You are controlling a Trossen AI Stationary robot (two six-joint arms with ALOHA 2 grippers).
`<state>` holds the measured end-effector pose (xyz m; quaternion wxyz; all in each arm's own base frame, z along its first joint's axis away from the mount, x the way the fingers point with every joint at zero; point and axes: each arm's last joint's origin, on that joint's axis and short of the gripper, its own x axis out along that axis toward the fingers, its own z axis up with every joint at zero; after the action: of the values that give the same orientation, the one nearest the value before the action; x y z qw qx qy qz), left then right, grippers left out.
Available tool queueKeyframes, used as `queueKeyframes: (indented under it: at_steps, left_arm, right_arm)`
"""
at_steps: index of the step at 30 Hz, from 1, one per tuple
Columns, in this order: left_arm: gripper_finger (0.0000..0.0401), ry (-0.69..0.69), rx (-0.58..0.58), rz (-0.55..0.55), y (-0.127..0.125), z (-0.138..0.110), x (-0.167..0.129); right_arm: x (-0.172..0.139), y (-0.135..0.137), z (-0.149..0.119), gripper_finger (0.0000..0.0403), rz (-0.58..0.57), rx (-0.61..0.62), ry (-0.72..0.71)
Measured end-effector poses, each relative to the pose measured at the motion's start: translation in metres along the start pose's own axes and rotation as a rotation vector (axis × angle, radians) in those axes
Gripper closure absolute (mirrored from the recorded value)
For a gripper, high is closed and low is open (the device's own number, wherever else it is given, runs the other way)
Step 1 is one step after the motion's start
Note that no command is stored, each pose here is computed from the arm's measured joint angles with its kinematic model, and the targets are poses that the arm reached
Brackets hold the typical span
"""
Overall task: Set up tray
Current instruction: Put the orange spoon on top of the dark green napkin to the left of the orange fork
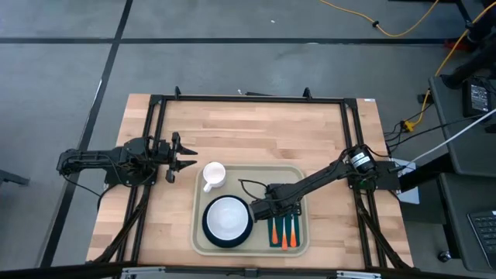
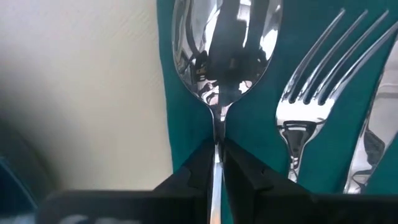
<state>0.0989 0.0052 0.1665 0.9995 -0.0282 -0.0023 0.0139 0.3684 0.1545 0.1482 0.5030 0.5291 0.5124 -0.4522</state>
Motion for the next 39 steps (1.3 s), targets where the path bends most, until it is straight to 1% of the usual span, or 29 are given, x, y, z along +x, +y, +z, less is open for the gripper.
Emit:
queueKeyframes:
  at_steps: [7,14,39]
  left_arm:
    - [0.0258,0.000,0.000,0.000,0.0000,0.0000,0.0000]
    - [0.0258,0.000,0.000,0.000,0.0000,0.0000,0.0000]
    - [0.0258,0.000,0.000,0.000,0.0000,-0.0001,0.0000]
  right_arm:
    - [0.0000,0.0002,-0.0002,0.0363,0.002,-0.001,0.003]
    - [0.0000,0.0009,-0.0012,0.0362,0.001,-0.001,0.037]
    - [0.0000,0.0018,-0.0010,0.0361,0.014,-0.005,0.023]
